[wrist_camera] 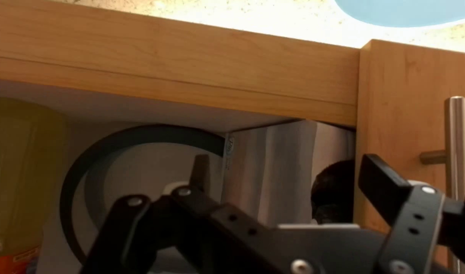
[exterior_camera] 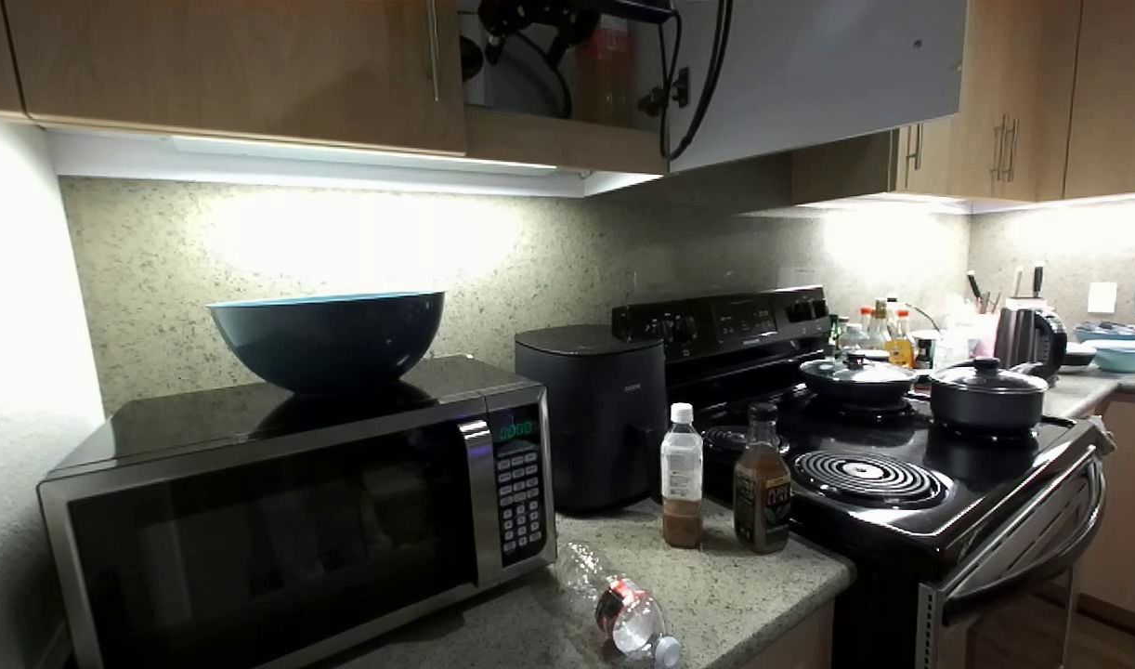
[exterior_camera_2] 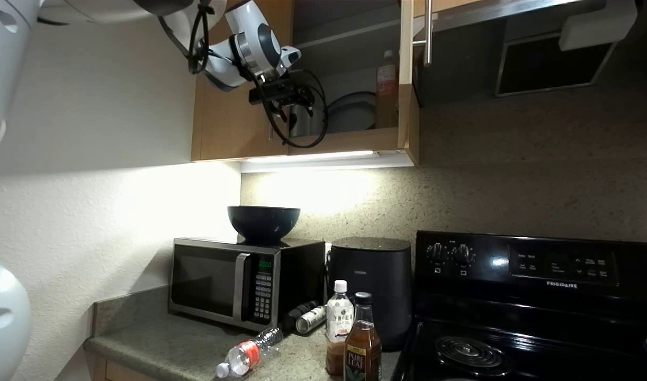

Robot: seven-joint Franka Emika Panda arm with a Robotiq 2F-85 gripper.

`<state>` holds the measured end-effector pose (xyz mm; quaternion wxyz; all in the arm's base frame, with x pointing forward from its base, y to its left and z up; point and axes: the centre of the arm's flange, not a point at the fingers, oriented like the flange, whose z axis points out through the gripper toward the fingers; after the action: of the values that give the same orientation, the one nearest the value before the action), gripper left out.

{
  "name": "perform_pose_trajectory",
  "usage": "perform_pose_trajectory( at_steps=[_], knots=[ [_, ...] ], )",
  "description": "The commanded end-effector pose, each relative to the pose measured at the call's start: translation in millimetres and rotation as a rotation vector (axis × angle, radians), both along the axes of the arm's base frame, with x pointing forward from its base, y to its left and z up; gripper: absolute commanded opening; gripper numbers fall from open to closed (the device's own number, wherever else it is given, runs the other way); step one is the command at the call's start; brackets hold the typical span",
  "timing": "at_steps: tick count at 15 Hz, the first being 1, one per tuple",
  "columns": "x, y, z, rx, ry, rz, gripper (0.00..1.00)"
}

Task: Pick up the box from the cabinet and put it on the counter

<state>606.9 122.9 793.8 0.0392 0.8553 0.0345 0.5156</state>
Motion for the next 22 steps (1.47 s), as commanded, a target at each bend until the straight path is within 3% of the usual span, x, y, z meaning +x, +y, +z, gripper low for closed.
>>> perform_pose_trajectory(
  at_steps=[1,15,22],
  knots=[
    [2,0,0,0.001,-0.001,0.0,1.0],
    [42,-8,-8,-0.034,-0.146,-0.045,1.0],
    [6,24,11,-0.001,-0.056,-0.034,1.0]
  ],
)
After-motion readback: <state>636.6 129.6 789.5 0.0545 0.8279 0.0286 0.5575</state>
